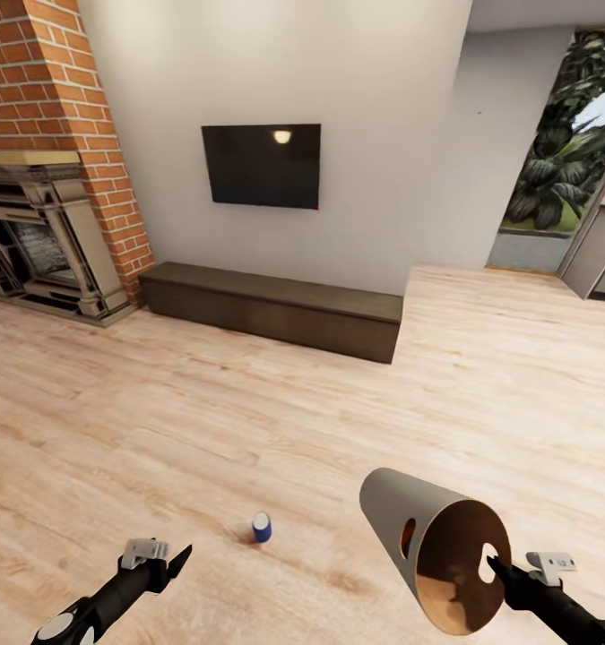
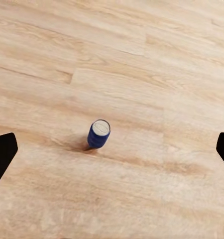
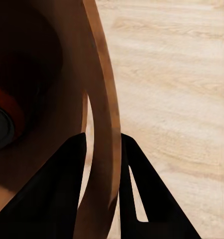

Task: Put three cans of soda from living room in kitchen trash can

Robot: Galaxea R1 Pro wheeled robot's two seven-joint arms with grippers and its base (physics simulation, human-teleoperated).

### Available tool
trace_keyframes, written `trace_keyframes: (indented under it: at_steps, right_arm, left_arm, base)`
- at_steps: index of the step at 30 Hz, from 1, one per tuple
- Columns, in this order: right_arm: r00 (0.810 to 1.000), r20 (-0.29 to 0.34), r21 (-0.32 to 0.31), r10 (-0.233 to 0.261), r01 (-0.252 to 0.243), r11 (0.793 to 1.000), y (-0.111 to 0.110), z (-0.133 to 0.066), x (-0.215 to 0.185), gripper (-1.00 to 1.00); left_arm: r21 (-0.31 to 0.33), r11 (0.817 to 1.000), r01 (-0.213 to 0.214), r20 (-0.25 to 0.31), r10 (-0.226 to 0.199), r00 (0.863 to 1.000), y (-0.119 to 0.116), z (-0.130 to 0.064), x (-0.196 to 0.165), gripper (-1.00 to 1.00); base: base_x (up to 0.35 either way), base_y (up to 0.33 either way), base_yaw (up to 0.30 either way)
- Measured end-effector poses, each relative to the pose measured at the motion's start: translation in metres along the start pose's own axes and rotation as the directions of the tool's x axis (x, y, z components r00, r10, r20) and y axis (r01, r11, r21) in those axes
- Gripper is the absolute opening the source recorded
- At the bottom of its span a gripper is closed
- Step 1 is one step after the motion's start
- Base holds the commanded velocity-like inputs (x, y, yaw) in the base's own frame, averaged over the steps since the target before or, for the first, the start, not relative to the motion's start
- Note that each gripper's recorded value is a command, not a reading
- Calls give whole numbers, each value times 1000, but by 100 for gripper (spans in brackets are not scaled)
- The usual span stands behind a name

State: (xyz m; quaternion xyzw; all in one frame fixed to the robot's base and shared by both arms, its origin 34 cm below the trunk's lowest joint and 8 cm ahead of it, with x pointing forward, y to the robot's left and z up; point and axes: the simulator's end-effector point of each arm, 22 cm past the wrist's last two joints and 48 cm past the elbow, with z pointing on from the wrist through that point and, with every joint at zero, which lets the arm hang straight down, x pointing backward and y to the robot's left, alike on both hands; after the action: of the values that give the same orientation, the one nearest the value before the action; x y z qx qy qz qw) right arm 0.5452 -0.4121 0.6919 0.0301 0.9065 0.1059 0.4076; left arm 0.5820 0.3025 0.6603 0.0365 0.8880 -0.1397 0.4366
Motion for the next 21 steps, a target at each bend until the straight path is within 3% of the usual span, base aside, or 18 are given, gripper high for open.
trace_keyframes:
  at_steps: [16, 21]
  right_arm:
    - [1000, 10, 6, 28, -28, 1000, -4, 3, -1, -100]
    - [1000, 3, 1, 29, -29, 1000, 0, 5, 3, -100]
  left_arm:
    - [0, 1000, 5, -18, -5, 1000, 1, 2, 9, 100]
    - [-3, 1000, 15, -40, -15, 999, 2, 1, 19, 100]
  base:
    - [226, -209, -120]
    - [290, -86, -34]
